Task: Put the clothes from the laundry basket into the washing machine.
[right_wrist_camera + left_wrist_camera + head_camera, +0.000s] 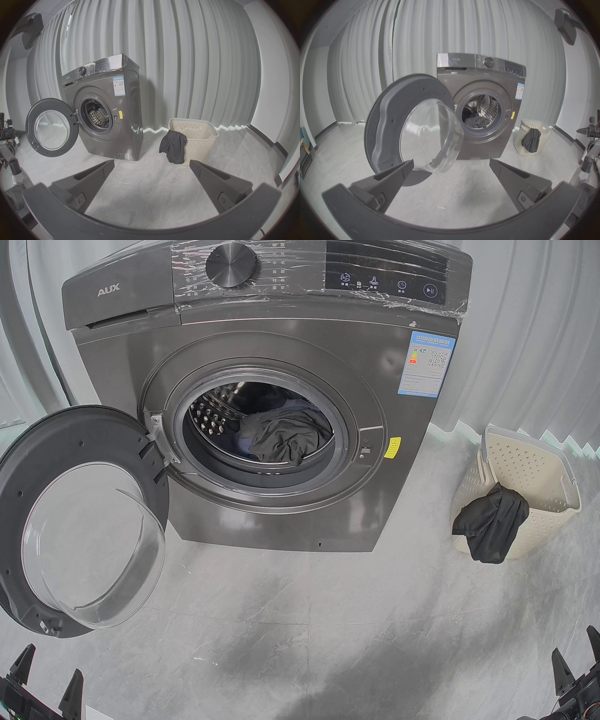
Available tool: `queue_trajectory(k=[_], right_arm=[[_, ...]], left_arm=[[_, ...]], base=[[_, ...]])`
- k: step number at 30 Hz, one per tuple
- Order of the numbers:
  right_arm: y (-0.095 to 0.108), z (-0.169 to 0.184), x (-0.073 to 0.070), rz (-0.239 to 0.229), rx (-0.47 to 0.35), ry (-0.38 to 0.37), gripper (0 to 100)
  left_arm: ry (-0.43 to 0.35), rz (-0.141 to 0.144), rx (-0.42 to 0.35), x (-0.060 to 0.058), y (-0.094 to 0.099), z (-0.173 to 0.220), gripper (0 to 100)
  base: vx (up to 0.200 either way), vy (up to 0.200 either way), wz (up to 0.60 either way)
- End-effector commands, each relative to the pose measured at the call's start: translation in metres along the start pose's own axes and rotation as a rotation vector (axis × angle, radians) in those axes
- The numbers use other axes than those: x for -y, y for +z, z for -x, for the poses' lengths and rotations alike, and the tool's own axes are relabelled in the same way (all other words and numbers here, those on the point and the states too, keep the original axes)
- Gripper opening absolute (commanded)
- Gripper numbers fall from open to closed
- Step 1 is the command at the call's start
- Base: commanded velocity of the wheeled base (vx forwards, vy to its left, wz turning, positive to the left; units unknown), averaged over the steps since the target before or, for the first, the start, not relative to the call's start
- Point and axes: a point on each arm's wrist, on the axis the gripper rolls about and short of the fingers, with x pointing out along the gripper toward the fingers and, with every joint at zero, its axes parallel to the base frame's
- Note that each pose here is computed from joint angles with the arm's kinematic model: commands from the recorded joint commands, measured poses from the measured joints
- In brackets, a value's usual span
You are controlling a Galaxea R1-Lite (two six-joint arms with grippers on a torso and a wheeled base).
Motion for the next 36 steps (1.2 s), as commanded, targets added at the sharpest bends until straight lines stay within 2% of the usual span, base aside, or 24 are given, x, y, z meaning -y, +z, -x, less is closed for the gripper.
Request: queue_trajectory(k=[1,10,36], right_arm=[[-0.002,0.0005,0.0,-0.001,0.009,0.005,100],[-0.0022,-0.0002,0.0,-0.001,0.014,-0.001,100],[-0.0021,-0.0001,0.0,0.002,0.021,0.002,100]], left_arm=[[0.006,0.003,0.021,0.0002,-0.0045,0.0014,100],[0.007,0.009,0.02,0.0001,-0.0049,0.0012,100],[0.007,0.004,0.02,0.0001,-0.0049,0.0012,100]], base=[[0.0,0.0,0.0],[0.0,-0.178,0.0],[0.0,-0.2,0.0]])
